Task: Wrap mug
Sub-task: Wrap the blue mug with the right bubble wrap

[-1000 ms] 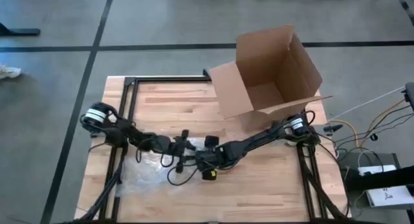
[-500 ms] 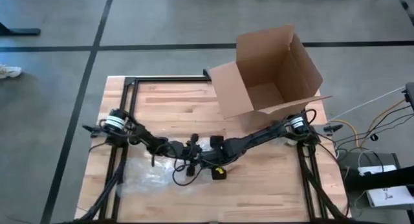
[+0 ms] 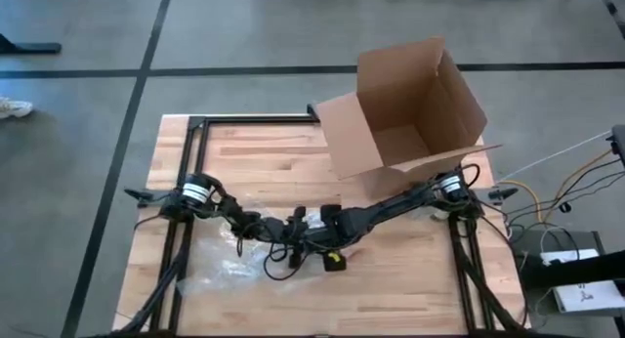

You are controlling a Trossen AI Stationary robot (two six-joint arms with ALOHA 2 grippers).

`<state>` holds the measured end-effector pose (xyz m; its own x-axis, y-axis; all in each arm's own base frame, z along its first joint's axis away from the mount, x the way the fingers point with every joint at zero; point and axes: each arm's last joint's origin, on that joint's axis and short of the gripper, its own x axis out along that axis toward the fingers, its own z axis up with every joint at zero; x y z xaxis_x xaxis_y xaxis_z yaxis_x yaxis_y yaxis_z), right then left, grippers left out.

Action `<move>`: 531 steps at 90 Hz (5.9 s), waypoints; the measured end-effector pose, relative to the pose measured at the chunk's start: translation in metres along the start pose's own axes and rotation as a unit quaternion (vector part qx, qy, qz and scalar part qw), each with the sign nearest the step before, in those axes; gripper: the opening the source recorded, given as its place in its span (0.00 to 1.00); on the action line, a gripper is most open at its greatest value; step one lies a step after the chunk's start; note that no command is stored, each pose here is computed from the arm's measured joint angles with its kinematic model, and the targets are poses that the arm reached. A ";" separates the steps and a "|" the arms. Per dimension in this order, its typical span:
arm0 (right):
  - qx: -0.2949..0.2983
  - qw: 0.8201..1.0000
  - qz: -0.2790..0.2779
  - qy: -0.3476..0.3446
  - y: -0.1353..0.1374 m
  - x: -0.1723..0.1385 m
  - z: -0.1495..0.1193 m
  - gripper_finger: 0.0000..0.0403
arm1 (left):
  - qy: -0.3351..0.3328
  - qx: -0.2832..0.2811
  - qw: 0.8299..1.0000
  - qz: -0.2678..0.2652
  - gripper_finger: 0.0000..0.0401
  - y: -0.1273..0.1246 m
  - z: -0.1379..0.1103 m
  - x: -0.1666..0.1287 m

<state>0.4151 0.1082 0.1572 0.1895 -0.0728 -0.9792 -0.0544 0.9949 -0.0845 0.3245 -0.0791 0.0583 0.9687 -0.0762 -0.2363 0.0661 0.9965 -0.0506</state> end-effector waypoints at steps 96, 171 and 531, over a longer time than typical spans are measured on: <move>0.046 0.998 -0.031 0.015 0.022 -0.058 0.000 0.97 | 0.026 0.008 1.000 0.002 0.25 0.001 -0.006 0.000; 0.003 0.999 -0.028 -0.017 0.088 -0.022 -0.009 0.12 | 0.034 0.008 0.999 0.002 0.25 0.001 -0.008 0.000; 0.021 0.998 -0.026 -0.045 0.074 0.003 -0.017 0.00 | 0.057 -0.022 0.998 -0.014 0.24 -0.004 0.009 -0.001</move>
<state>0.3955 0.1799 0.1446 0.2777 -0.1191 -0.9533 -0.0016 0.9922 -0.1245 0.3252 -0.0824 0.0678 0.9330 -0.1100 -0.3426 0.0801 0.9917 -0.1004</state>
